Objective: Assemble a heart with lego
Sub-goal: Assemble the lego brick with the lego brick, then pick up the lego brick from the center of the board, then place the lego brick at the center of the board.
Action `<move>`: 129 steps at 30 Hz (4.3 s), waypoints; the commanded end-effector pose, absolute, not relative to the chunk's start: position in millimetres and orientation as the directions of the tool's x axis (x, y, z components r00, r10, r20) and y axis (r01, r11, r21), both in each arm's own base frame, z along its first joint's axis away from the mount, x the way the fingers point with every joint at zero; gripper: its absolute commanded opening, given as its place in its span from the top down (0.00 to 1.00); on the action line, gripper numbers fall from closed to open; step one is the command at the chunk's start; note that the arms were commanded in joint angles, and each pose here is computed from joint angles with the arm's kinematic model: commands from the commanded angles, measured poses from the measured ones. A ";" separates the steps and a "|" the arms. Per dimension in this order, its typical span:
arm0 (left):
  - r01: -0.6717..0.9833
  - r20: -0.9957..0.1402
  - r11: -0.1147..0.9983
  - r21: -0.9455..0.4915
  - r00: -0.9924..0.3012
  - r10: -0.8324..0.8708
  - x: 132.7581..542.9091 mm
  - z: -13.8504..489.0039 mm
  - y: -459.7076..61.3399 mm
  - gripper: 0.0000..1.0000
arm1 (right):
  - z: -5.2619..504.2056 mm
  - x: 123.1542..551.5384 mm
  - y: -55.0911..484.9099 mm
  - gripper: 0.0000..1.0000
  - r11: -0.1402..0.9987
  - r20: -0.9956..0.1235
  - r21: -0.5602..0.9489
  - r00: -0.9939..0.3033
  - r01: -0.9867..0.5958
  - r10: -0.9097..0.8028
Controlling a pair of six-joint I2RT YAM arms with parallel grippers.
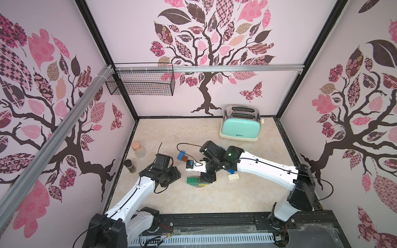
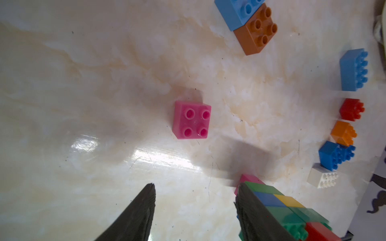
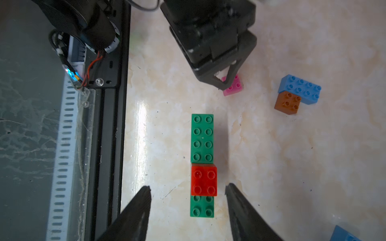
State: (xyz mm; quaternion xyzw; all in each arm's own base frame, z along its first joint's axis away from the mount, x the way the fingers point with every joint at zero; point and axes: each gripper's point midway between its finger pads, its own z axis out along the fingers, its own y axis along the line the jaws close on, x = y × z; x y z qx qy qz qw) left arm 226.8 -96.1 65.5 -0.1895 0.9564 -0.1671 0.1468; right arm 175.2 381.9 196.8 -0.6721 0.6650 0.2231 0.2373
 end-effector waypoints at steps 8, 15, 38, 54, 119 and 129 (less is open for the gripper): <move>-0.165 -0.253 0.960 -0.225 -0.942 -0.221 259.0 50.6 -100.0 0.36 | 220.7 163.4 374.4 0.37 0.001 -0.696 -0.038 0.025 -0.999 -0.717; -0.099 -0.226 0.992 -0.073 -0.967 -0.113 267.9 35.8 -99.2 0.41 | 213.5 164.3 371.9 0.38 0.012 -0.692 -0.031 0.013 -0.999 -0.722; -0.061 -0.188 0.998 0.016 -0.981 -0.057 265.4 36.8 -98.4 0.75 | 198.2 182.8 360.9 0.39 0.092 -0.685 -0.031 -0.046 -0.995 -0.728; 0.036 -0.227 0.992 -0.117 -0.974 0.008 293.1 66.6 -139.2 0.74 | 202.6 222.8 342.3 0.38 0.279 -0.711 -0.014 -0.187 -0.960 -0.678; -0.072 -0.246 0.905 -0.420 -0.951 -0.190 333.7 107.4 -139.4 0.41 | 87.8 314.1 337.4 0.38 0.275 -0.545 -0.024 -0.218 -0.961 -0.810; -0.147 -0.220 0.897 -0.417 -0.941 -0.256 304.0 101.8 -118.7 0.41 | 64.9 328.3 361.2 0.37 0.232 -0.541 0.017 -0.204 -0.973 -0.816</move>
